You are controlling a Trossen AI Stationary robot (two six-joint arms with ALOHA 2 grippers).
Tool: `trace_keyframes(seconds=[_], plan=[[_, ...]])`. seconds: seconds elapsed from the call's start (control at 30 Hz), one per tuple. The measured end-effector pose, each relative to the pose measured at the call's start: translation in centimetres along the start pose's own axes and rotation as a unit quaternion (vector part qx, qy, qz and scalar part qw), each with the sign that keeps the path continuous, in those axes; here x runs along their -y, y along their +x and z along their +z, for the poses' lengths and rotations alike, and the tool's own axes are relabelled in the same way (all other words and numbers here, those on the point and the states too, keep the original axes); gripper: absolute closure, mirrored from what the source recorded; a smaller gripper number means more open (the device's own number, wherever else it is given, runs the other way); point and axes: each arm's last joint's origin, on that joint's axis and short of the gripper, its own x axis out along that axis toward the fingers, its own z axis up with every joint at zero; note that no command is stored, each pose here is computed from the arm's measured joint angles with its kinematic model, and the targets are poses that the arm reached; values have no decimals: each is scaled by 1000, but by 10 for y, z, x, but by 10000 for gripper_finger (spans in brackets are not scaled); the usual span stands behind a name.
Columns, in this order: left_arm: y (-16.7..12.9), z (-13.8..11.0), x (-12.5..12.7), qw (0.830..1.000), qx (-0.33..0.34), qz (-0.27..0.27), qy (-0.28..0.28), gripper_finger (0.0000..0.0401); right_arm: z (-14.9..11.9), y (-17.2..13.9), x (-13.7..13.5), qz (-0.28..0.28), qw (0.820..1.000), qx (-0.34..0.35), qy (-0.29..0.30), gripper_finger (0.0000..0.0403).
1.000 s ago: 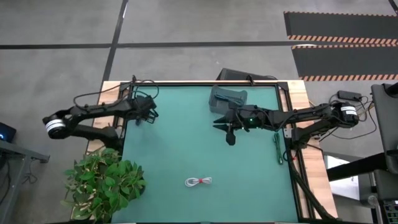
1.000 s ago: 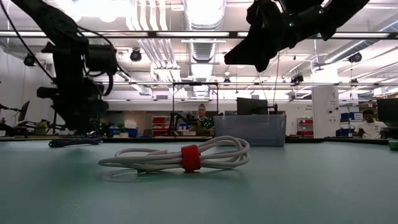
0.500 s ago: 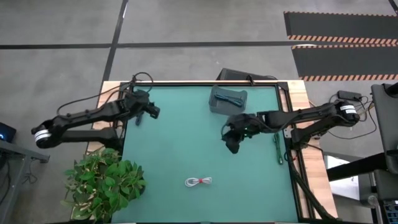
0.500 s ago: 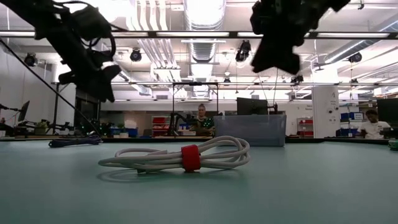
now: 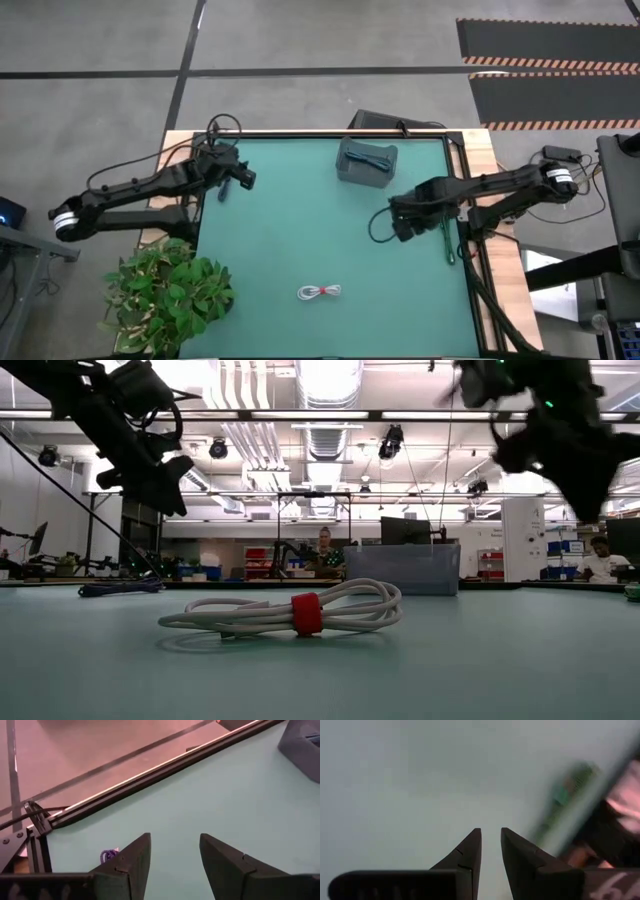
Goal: Pick and place USB-C Cables
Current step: Put the green USB cable into the black bin
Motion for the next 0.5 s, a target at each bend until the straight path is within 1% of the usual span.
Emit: trace_keyframes(seconds=[0.07,0.23,0.37,0.5], plan=[[1,0,0,1000,-2,1,1,246,-2,10,7,-31,999,-21,27,339],[2,-1,1,1000,-6,2,11,246,-5,31,18,-57,995,-67,56,339],[2,-1,1,1000,-7,2,11,246,-4,39,24,-58,990,-113,67,336],[2,-1,1,1000,-7,2,24,246,1,44,30,-63,988,-117,82,313]])
